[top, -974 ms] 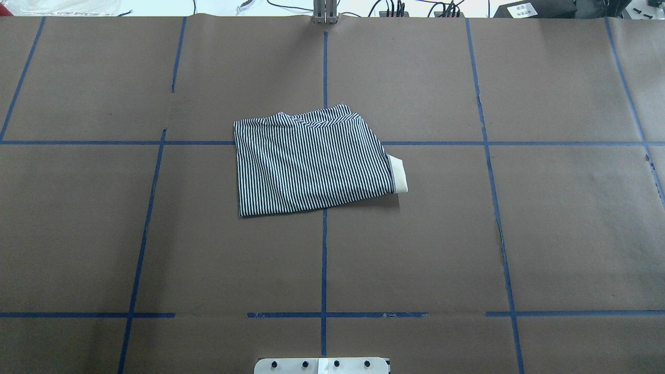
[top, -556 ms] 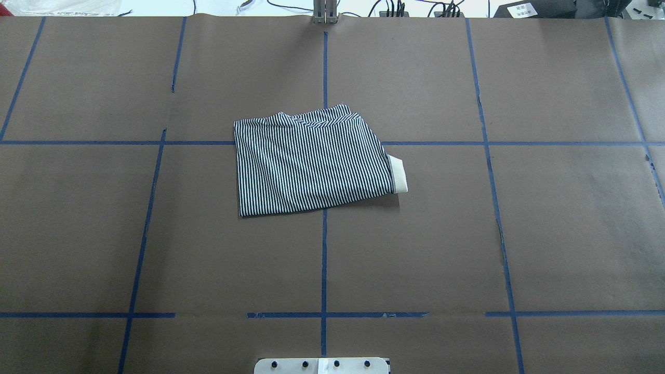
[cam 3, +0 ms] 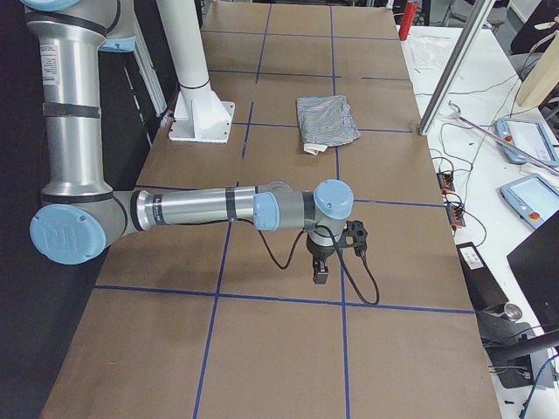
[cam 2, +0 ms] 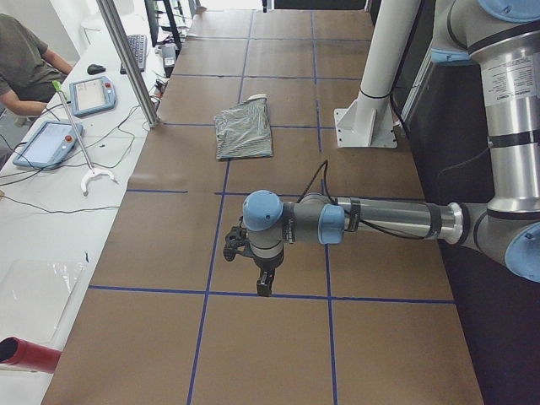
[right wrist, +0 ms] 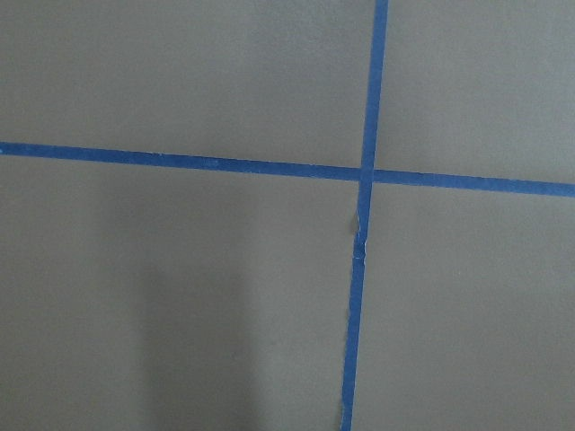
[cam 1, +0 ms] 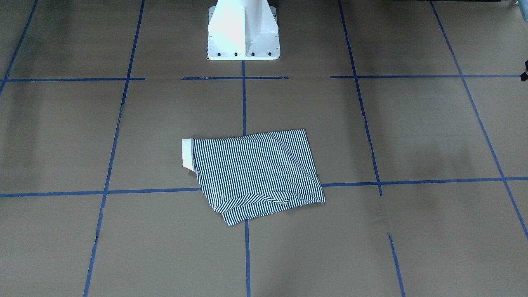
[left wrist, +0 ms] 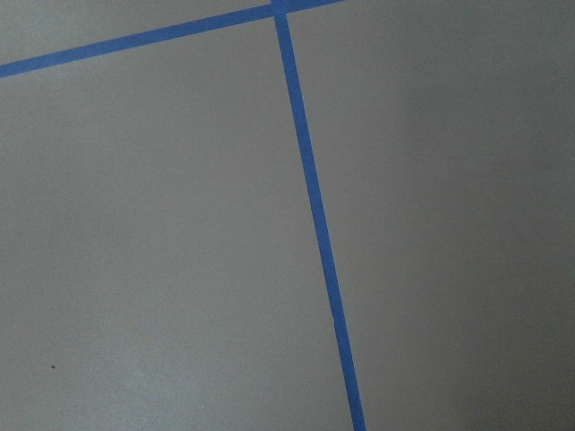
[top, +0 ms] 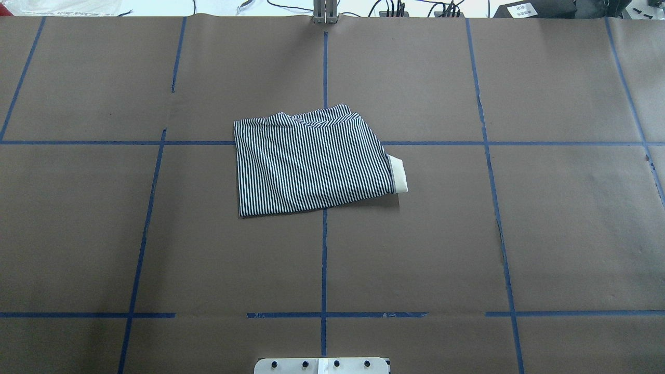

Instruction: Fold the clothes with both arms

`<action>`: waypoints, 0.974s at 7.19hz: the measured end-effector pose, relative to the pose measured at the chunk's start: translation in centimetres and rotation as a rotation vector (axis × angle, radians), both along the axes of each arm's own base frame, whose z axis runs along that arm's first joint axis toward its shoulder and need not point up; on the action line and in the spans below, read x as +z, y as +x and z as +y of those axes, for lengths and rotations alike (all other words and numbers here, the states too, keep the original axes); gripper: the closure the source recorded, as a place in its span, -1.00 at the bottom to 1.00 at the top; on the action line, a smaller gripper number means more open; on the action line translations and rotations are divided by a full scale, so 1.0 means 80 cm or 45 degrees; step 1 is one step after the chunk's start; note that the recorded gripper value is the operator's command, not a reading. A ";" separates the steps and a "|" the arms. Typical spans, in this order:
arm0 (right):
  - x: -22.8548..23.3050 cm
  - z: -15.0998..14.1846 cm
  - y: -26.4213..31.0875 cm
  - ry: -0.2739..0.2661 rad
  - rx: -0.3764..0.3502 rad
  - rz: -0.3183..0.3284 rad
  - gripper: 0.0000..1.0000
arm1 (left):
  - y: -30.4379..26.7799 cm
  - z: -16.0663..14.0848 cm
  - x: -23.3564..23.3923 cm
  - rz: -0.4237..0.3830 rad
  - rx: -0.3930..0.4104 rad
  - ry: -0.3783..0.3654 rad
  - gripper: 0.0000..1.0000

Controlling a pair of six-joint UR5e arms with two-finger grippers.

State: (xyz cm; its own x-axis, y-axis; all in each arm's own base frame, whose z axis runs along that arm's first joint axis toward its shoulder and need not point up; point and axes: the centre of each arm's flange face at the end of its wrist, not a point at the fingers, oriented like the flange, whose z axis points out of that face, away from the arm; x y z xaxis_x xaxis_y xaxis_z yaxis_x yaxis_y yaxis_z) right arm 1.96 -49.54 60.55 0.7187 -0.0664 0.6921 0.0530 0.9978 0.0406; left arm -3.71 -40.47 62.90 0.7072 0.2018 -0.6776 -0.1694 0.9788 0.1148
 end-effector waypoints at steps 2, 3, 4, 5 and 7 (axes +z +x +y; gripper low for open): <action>-0.006 -0.006 0.013 0.014 0.020 0.006 -1.00 | 0.000 -0.010 -0.001 0.000 -0.004 0.005 -1.00; -0.007 -0.007 0.021 0.014 0.032 0.007 -1.00 | -0.001 -0.016 0.000 0.000 -0.007 0.005 -1.00; -0.004 -0.007 0.025 0.011 0.035 0.007 -1.00 | -0.001 -0.020 0.001 0.001 -0.008 0.006 -1.00; 0.000 -0.004 0.028 0.009 0.021 0.007 -1.00 | -0.001 -0.022 0.001 0.002 -0.010 0.006 -1.00; 0.005 0.002 0.035 0.008 -0.057 0.006 -1.00 | 0.000 -0.029 0.000 0.028 -0.073 -0.030 -1.00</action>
